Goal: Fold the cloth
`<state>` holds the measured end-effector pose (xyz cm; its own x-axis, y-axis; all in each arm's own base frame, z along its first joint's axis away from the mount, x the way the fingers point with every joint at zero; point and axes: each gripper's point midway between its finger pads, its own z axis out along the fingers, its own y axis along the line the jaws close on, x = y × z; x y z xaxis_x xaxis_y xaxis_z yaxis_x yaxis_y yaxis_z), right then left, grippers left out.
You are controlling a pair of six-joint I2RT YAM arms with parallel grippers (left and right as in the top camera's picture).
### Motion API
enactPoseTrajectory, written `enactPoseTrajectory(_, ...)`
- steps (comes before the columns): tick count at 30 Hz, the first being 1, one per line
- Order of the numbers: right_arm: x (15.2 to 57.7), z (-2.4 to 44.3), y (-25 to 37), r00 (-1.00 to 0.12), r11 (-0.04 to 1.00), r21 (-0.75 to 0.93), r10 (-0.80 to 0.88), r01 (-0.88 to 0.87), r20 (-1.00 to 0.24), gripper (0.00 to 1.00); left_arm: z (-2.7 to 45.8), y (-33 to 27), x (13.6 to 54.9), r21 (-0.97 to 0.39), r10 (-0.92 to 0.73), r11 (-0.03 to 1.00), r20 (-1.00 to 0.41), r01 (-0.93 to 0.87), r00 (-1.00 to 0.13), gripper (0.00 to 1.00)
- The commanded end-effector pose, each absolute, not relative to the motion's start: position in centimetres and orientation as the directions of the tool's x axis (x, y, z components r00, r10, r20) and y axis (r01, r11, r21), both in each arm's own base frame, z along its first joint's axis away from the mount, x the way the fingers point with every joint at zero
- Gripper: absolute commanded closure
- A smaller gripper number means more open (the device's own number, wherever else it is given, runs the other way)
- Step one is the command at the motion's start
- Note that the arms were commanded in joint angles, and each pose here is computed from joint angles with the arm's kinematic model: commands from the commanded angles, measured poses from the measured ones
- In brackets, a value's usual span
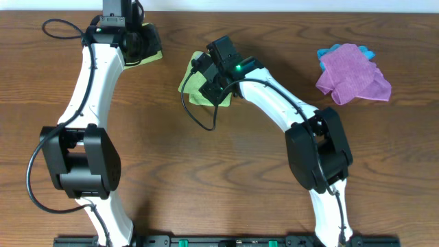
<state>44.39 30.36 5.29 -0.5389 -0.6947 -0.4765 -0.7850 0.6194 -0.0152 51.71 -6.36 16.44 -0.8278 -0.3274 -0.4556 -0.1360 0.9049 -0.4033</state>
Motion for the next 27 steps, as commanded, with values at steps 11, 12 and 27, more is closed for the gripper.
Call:
enactPoseTrajectory(11,43.7,2.5,31.4,-0.511,0.576,-0.021,-0.741,-0.817,-0.435,0.42,17.4,-6.2,51.3,-0.403,-0.326,0.906,-0.464,-0.132,-0.824,0.94)
enactPoseTrajectory(12,43.8,2.3,31.3,-0.514,0.578,-0.024,-0.743,-0.816,-0.430,0.42,17.4,-6.2,51.3,-0.403,-0.326,0.906,-0.464,-0.132,-0.824,0.94)
enactPoseTrajectory(27,45.1,3.5,29.1,-0.526,0.618,-0.153,-0.754,-0.771,-0.393,0.99,17.3,-6.2,51.2,-0.403,-0.327,0.906,-0.462,-0.133,-0.824,0.94)
